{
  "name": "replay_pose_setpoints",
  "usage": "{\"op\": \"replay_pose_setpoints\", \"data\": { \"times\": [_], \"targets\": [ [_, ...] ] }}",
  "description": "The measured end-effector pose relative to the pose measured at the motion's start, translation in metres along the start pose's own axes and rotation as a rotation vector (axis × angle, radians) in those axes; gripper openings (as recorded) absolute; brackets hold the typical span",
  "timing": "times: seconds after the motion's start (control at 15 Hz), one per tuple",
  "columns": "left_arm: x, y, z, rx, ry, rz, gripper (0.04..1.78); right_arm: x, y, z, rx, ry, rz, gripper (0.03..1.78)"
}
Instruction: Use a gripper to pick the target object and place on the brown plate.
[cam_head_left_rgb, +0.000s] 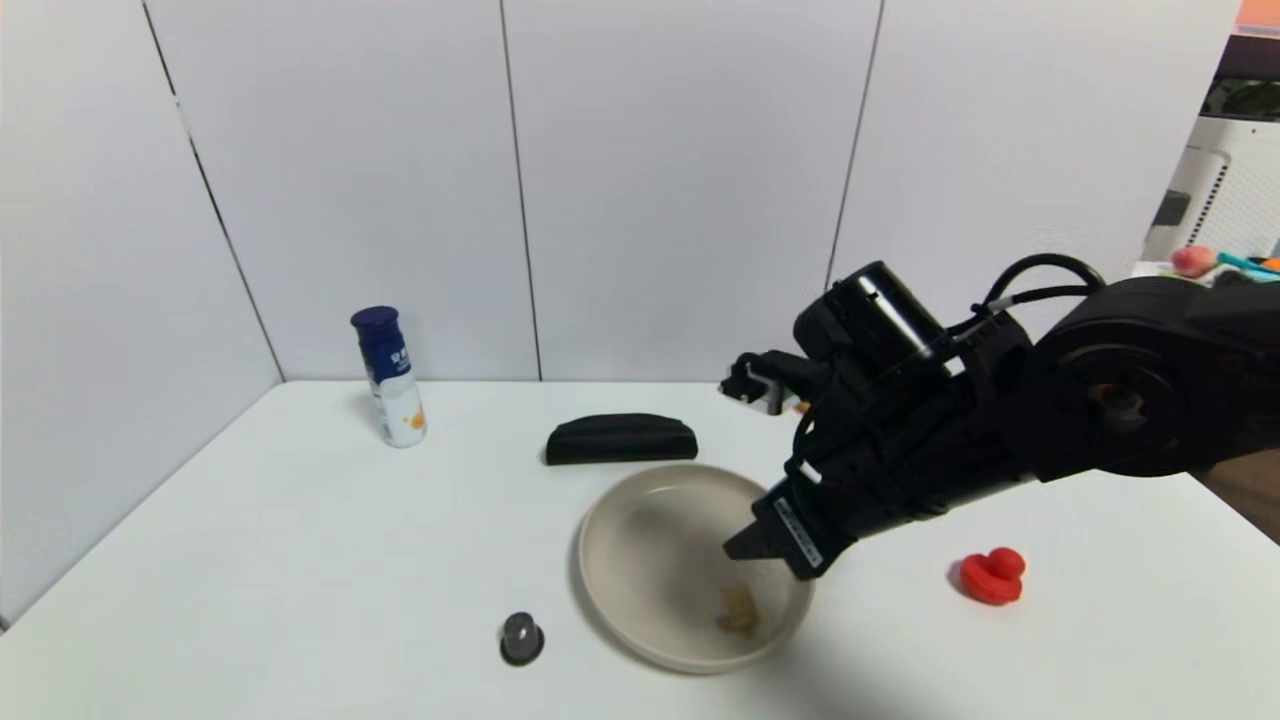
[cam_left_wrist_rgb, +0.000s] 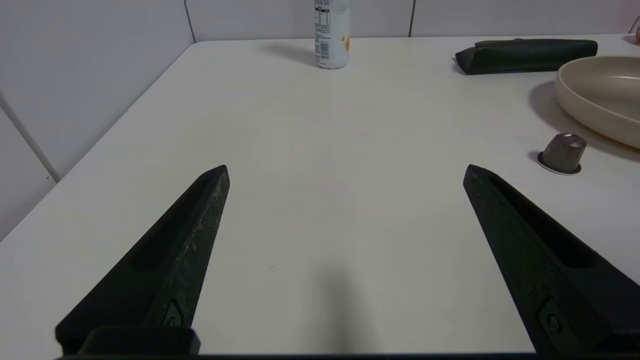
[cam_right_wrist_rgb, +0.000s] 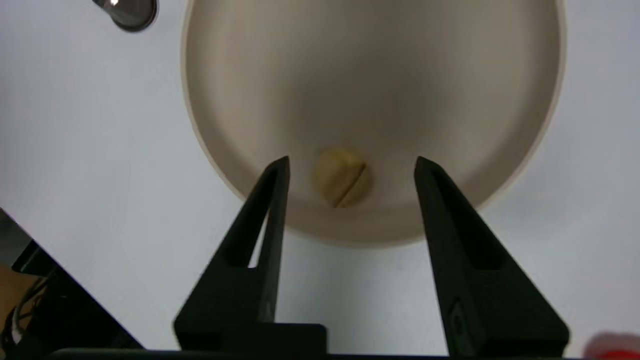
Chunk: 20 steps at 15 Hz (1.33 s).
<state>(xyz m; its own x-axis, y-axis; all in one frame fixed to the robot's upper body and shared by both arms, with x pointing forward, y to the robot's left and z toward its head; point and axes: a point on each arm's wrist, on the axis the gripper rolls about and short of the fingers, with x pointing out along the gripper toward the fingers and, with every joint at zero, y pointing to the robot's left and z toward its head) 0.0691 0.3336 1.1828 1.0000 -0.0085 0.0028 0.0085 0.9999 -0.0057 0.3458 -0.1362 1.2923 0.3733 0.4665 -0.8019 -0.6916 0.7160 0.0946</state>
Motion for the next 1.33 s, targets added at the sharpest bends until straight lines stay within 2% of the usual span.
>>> {"op": "replay_pose_setpoints", "data": {
  "times": [0.2, 0.4, 0.53, 0.67, 0.87, 1.07, 1.2, 1.33],
  "targets": [
    [0.0, 0.0, 0.0, 0.0, 0.0, 0.0, 1.69, 0.011, 0.0, 0.008, -0.01, -0.047, 0.0, 1.18],
    [0.0, 0.0, 0.0, 0.0, 0.0, 0.0, 1.69, -0.006, -0.011, 0.013, 0.016, -0.088, -0.031, 1.35],
    [0.0, 0.0, 0.0, 0.0, 0.0, 0.0, 1.69, -0.038, -0.029, 0.007, 0.069, -0.109, -0.078, 1.43],
    [0.0, 0.0, 0.0, 0.0, 0.0, 0.0, 1.69, -0.08, -0.047, -0.012, 0.146, -0.097, -0.138, 1.49],
    [0.0, 0.0, 0.0, 0.0, 0.0, 0.0, 1.69, -0.139, -0.057, -0.072, 0.283, -0.052, -0.24, 1.56],
    [0.0, 0.0, 0.0, 0.0, 0.0, 0.0, 1.69, -0.16, -0.045, -0.156, 0.38, -0.048, -0.386, 1.61],
    [0.0, 0.0, 0.0, 0.0, 0.0, 0.0, 1.69, -0.159, -0.025, -0.207, 0.395, -0.113, -0.515, 1.63],
    [0.0, 0.0, 0.0, 0.0, 0.0, 0.0, 1.69, -0.149, -0.006, -0.249, 0.379, -0.241, -0.656, 1.65]
  ]
}}
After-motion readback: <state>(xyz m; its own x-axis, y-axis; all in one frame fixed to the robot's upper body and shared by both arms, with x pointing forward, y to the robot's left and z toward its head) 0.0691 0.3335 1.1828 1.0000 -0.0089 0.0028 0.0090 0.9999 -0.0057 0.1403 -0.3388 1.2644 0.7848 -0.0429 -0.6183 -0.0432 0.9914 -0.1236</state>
